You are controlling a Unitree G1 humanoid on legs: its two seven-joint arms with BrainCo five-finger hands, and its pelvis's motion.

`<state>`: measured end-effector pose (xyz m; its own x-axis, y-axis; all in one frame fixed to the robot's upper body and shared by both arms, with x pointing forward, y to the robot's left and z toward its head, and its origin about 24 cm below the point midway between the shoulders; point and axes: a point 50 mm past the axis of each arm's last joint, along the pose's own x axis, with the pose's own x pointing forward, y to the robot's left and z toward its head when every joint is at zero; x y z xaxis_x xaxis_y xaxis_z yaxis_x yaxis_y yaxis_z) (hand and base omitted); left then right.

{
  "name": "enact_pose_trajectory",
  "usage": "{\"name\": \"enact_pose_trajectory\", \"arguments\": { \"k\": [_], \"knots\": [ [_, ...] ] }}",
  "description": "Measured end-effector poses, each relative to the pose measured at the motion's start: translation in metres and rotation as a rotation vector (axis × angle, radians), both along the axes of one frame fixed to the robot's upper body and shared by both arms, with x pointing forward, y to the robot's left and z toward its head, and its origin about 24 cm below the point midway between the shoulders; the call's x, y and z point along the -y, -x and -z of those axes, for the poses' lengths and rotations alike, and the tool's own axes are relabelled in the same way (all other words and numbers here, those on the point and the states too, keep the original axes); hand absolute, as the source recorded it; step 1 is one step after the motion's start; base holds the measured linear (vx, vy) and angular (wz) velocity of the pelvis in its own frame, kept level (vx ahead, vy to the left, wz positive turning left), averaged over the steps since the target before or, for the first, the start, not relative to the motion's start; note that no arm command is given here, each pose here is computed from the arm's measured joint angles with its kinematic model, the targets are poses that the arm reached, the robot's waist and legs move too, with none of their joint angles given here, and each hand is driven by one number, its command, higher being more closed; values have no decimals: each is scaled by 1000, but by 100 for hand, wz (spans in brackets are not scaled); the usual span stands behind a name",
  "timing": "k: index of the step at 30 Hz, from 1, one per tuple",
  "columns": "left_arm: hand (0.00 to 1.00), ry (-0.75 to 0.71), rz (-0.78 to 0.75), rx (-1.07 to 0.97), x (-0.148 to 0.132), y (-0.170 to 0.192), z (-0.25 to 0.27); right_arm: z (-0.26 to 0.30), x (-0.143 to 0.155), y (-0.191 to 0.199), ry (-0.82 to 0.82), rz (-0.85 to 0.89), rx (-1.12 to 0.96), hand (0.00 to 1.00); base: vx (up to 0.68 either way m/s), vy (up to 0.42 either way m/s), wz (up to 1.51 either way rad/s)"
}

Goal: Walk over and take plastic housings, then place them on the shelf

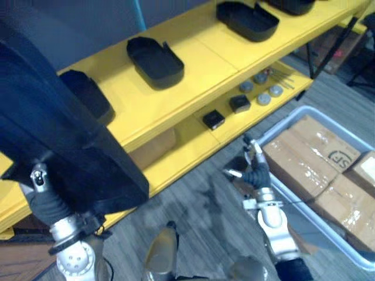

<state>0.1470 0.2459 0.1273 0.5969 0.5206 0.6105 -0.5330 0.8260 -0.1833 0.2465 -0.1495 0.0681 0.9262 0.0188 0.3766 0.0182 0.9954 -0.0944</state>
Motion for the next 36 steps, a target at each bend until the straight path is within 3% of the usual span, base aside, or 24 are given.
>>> {"name": "enact_pose_trajectory", "arguments": {
  "k": [6,9,14,21,25,29,34,36],
  "knots": [
    [100,-71,-103,48,-8,13,-16,-10,7,-4,-1,46,48,0,273,199,51],
    [100,-131,-128,164,-13,12,-40,-46,22,-30,28,96,180,0,335,58,35],
    [100,-95,-136,228,-17,-3,-48,-105,48,-52,124,149,367,0,314,-112,48],
    [100,-28,-76,158,-7,-13,-32,-119,78,-43,119,274,380,0,324,-313,108],
    [100,-56,58,151,11,-25,-35,-118,111,-2,112,423,425,0,226,-153,143],
    [100,-41,45,111,9,-26,-31,-123,120,8,78,501,476,0,70,11,34],
    [100,-179,-140,-97,-20,-13,-22,-116,125,15,31,568,467,0,14,51,11],
    [100,-316,-319,-237,-57,4,-25,-117,130,22,39,611,473,0,0,0,0]
  ]
}}
